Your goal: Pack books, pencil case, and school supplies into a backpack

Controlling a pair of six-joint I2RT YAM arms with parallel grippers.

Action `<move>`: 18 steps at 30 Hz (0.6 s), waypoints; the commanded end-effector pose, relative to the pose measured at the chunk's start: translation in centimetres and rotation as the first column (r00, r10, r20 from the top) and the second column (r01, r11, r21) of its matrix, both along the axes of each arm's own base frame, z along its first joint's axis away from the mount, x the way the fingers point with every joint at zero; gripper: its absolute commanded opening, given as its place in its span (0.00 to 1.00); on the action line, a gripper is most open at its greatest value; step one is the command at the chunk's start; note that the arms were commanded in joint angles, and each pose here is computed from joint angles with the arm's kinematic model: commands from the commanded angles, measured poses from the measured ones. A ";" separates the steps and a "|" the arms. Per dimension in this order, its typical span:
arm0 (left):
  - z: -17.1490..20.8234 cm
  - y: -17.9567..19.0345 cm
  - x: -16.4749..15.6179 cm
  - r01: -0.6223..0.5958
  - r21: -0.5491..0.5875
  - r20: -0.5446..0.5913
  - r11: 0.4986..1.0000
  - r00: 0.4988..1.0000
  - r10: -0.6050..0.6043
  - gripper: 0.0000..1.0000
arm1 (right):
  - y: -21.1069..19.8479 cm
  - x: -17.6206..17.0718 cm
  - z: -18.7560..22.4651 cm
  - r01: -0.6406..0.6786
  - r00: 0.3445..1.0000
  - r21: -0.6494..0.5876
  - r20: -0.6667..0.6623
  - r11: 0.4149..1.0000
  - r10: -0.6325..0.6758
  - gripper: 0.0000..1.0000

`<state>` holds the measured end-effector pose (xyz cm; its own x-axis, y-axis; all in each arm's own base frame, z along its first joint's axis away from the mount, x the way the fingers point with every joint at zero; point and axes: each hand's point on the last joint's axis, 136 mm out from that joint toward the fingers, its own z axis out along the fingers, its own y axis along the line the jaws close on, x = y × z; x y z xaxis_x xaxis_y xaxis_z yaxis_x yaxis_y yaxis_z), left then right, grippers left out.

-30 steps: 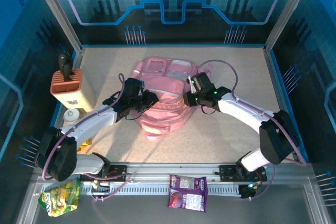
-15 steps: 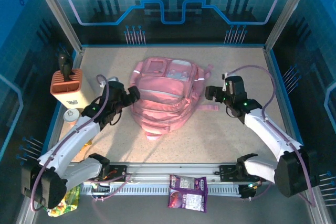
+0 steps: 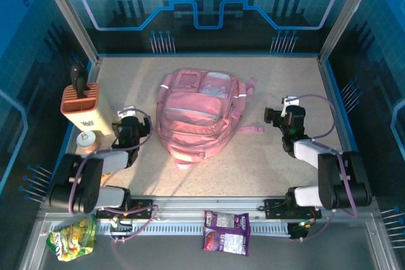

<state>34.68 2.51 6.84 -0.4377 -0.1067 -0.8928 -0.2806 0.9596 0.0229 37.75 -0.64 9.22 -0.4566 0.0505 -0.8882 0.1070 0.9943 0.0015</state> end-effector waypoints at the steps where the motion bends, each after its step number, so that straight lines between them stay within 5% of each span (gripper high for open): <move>1: 4.1 -2.5 3.6 0.167 0.029 0.237 0.986 0.957 -0.169 0.99 | 2.6 1.6 1.7 -0.167 0.968 -0.065 0.181 0.984 0.176 1.00; 18: 2.9 -0.8 4.7 0.107 -0.026 0.178 0.994 0.979 -0.101 0.99 | 3.5 2.2 0.6 -0.197 0.969 -0.093 0.133 0.976 0.208 1.00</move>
